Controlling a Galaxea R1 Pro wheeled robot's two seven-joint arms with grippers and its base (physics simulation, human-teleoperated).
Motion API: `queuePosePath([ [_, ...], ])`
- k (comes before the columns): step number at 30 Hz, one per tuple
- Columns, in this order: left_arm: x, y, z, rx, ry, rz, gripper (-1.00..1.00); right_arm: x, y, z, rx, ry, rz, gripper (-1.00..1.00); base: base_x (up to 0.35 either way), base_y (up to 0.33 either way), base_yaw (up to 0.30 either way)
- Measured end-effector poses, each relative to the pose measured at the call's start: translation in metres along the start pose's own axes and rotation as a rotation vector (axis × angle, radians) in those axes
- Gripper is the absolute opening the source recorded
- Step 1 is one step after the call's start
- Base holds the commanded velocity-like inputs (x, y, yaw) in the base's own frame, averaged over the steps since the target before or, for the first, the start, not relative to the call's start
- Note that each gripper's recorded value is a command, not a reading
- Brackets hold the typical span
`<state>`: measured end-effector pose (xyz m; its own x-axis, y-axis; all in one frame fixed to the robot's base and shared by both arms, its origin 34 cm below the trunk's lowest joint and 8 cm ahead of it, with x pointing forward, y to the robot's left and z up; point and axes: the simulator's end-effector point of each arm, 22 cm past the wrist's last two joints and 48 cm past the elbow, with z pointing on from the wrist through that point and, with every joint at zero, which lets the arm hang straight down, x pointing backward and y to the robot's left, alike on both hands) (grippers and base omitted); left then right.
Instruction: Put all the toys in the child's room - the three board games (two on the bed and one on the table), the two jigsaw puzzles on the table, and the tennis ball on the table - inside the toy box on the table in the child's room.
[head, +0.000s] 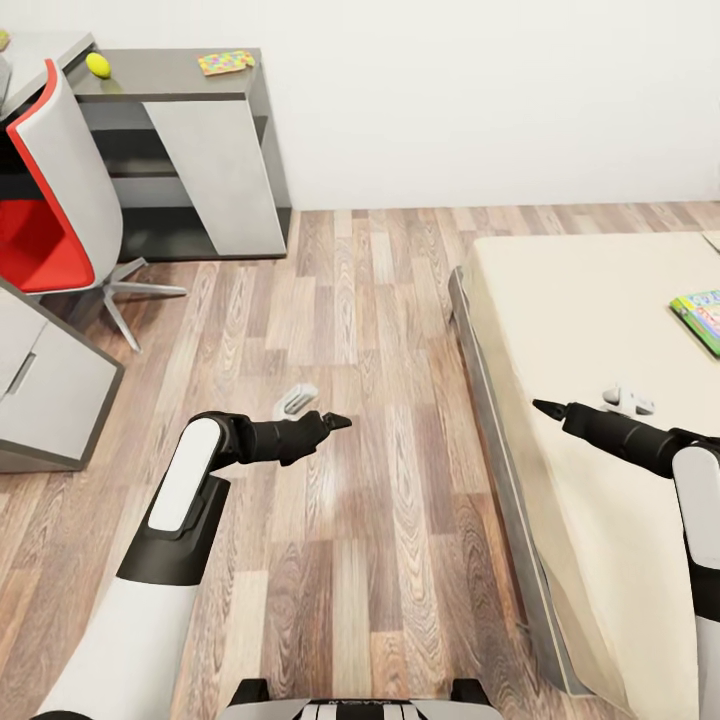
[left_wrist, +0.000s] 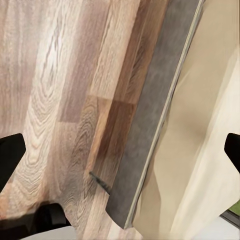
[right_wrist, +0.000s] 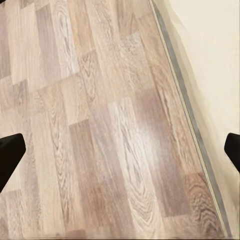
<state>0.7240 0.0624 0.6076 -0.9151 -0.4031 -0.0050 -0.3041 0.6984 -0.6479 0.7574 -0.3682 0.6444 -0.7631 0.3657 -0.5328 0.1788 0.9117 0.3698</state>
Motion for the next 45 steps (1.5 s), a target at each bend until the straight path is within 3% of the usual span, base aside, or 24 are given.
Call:
queuePosePath([
  [16, 0.008, -0.019, -0.004, 0.007, 0.007, 0.053, 1.00, 0.014, -0.016, -0.016, 0.026, 0.020, 0.002, 1.00, 0.000, 0.000, 0.000],
  [45, 0.001, -0.034, -0.022, 0.014, -0.028, 0.076, 1.00, 0.005, 0.001, -0.029, 0.000, -0.005, -0.003, 1.00, 0.000, 0.000, -0.014],
])
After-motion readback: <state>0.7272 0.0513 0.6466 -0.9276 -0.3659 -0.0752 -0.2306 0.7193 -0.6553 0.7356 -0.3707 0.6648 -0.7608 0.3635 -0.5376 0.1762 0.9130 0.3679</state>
